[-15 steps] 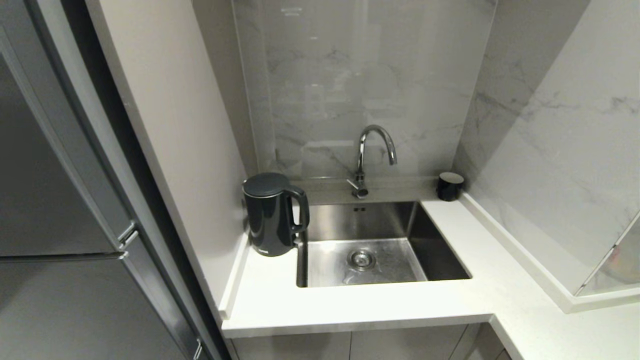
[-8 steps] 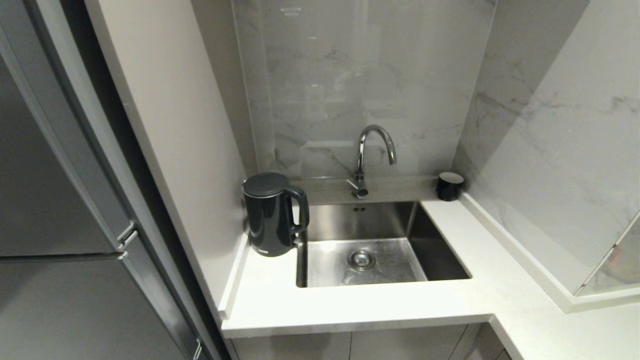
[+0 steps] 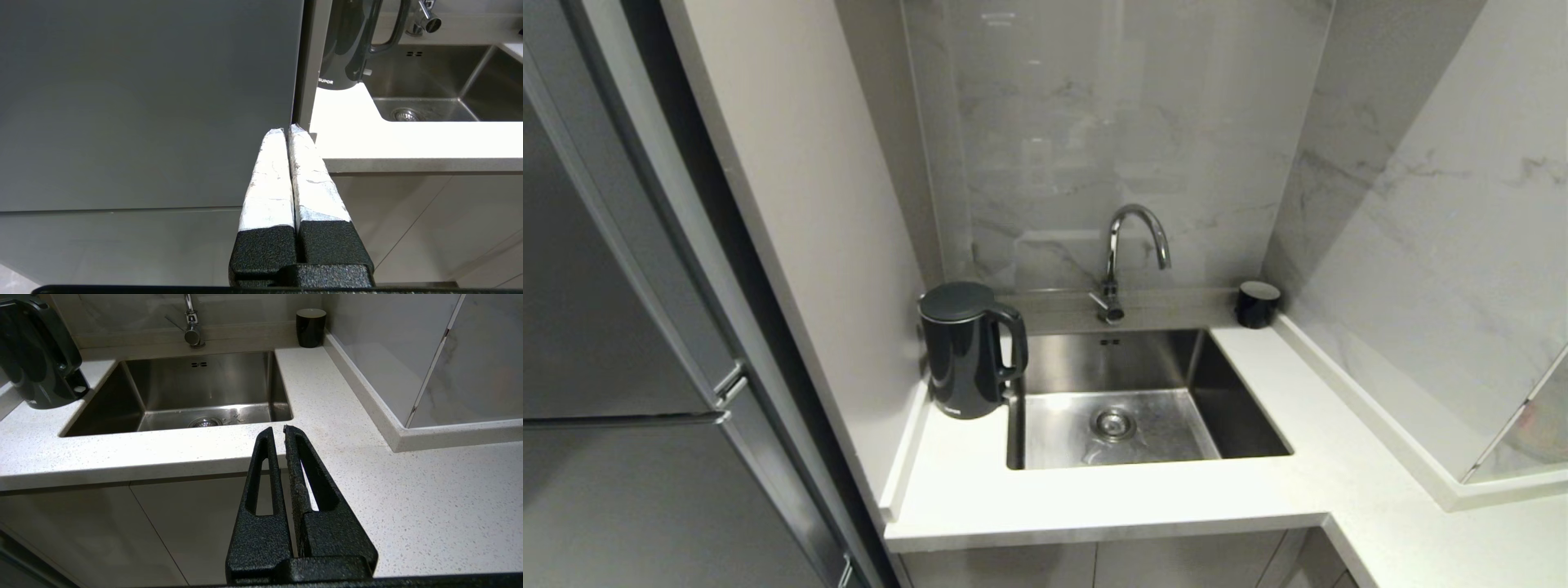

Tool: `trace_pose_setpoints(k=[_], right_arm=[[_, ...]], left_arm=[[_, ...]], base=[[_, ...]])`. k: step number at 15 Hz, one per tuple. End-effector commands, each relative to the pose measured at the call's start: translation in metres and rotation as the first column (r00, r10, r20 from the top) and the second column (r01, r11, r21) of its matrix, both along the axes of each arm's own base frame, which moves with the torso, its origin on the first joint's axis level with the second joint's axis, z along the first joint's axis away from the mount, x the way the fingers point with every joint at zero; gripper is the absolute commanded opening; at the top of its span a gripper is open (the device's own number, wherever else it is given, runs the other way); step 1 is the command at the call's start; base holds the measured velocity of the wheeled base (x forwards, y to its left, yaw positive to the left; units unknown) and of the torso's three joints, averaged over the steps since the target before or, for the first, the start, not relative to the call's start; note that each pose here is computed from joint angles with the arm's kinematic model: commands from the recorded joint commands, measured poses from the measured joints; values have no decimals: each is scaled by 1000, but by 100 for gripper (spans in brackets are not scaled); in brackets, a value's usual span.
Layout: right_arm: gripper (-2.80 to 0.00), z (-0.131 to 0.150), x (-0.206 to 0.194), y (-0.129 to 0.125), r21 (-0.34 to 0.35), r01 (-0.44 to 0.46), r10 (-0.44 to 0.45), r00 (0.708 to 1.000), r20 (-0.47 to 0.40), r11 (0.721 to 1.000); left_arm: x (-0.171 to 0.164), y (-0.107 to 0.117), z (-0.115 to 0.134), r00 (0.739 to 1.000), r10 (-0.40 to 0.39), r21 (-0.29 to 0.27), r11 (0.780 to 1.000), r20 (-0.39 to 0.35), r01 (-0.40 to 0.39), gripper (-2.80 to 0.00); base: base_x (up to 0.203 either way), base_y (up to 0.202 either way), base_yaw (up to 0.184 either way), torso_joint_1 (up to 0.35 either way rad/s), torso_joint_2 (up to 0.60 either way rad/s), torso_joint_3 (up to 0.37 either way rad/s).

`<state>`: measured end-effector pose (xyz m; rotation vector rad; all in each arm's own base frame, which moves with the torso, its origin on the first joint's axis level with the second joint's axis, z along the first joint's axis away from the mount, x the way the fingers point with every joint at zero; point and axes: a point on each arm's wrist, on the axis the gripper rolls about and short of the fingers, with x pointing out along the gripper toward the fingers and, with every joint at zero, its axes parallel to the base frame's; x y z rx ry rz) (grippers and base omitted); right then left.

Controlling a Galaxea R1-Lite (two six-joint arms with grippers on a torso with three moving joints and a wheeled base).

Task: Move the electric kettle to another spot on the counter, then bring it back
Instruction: Grab the kettle

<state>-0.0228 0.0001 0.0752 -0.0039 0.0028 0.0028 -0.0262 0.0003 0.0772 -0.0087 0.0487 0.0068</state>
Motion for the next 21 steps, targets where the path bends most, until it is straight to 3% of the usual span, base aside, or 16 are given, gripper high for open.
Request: trace_pose_setpoints(k=[1,5,7,11,21], right_arm=[[-280,0,0,0,-1,0,0,1000,0,1000],[-280,0,0,0,-1,0,0,1000,0,1000],[-280,0,0,0,-1,0,0,1000,0,1000],[-280,0,0,0,-1,1,-1,1000,0,1000],[-280,0,0,0,-1,1,-1,1000,0,1000]], left_arm=[[0,0,0,1000,1,0,1000,-2,-1,-280],[-1,0,3,1000,6,-2,1000,10,-6,-280],[-8,0,27,998,-3,-2,1000,70,4,-280],[-6,-2,49,995,-92,1,996,45,92,-280],[-6,-3,40,994,-106,-1,994,33,106,-280]], base=[[0,0,0,0,0,0],[0,0,0,0,0,0],[0,0,0,0,0,0],[0,0,0,0,0,0],[0,0,0,0,0,0]])
